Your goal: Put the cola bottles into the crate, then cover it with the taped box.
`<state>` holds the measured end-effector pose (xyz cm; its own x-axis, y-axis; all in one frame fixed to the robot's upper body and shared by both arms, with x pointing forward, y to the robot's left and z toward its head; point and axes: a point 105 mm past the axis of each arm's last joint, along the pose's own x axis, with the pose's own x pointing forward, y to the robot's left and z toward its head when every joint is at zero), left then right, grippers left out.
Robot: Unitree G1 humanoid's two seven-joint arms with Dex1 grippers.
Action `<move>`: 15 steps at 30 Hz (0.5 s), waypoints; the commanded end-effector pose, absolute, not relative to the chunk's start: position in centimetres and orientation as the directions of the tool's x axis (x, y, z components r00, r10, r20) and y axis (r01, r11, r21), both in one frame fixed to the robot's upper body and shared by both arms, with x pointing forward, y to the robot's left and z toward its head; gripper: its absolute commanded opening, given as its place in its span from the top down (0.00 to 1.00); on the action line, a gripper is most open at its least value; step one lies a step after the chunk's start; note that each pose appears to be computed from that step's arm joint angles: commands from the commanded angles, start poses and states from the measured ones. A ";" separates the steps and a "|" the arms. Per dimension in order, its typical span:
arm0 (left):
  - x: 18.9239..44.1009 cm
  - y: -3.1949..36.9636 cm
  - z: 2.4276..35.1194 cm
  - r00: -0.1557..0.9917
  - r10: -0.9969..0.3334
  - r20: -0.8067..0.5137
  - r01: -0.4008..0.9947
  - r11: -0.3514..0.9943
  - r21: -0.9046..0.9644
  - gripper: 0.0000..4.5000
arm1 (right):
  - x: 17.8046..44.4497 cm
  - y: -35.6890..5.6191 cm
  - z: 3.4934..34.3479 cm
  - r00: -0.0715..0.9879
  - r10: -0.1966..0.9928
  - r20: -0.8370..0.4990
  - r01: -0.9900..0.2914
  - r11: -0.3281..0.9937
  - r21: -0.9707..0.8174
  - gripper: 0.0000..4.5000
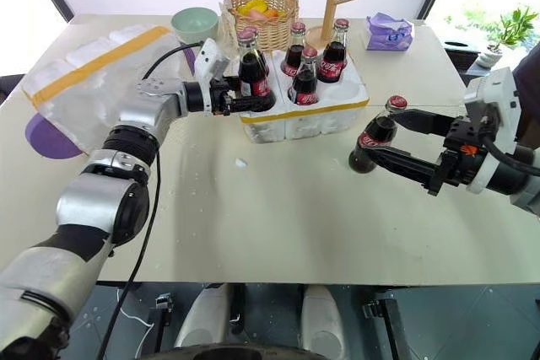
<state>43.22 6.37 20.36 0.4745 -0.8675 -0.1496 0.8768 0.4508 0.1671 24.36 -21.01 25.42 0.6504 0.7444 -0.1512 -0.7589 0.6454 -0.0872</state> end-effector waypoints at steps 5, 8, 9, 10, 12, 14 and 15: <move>43.3 6.7 22.1 0.494 -0.867 -0.062 0.859 0.476 0.186 0.01 | 25.1 -21.9 25.7 0.716 0.684 -0.136 -0.697 0.697 -0.166 0.00; 42.3 8.8 24.9 0.457 -0.889 0.032 0.878 0.457 0.143 0.01 | 25.0 -23.2 24.7 0.760 0.631 -0.157 -0.650 0.743 -0.161 0.00; 41.7 9.6 26.1 0.438 -0.896 0.066 0.887 0.443 0.127 0.01 | 24.9 -23.6 24.4 0.770 0.617 -0.162 -0.637 0.756 -0.150 0.00; 40.9 10.4 27.2 0.417 -0.904 0.097 0.898 0.426 0.110 0.01 | 24.6 -23.9 23.9 0.778 0.605 -0.169 -0.626 0.769 -0.130 0.00; 39.3 11.6 28.8 0.377 -0.917 0.126 0.917 0.389 0.087 0.01 | 24.2 -24.4 23.1 0.792 0.585 -0.175 -0.605 0.789 -0.103 0.00; 36.9 12.7 29.9 0.307 -0.943 0.126 0.945 0.317 0.074 0.01 | 23.8 -24.6 22.0 0.808 0.560 -0.185 -0.581 0.809 -0.089 0.00; 35.4 13.2 30.2 0.263 -0.958 0.112 0.960 0.272 0.070 0.01 | 23.7 -24.6 21.3 0.817 0.544 -0.192 -0.568 0.818 -0.096 0.00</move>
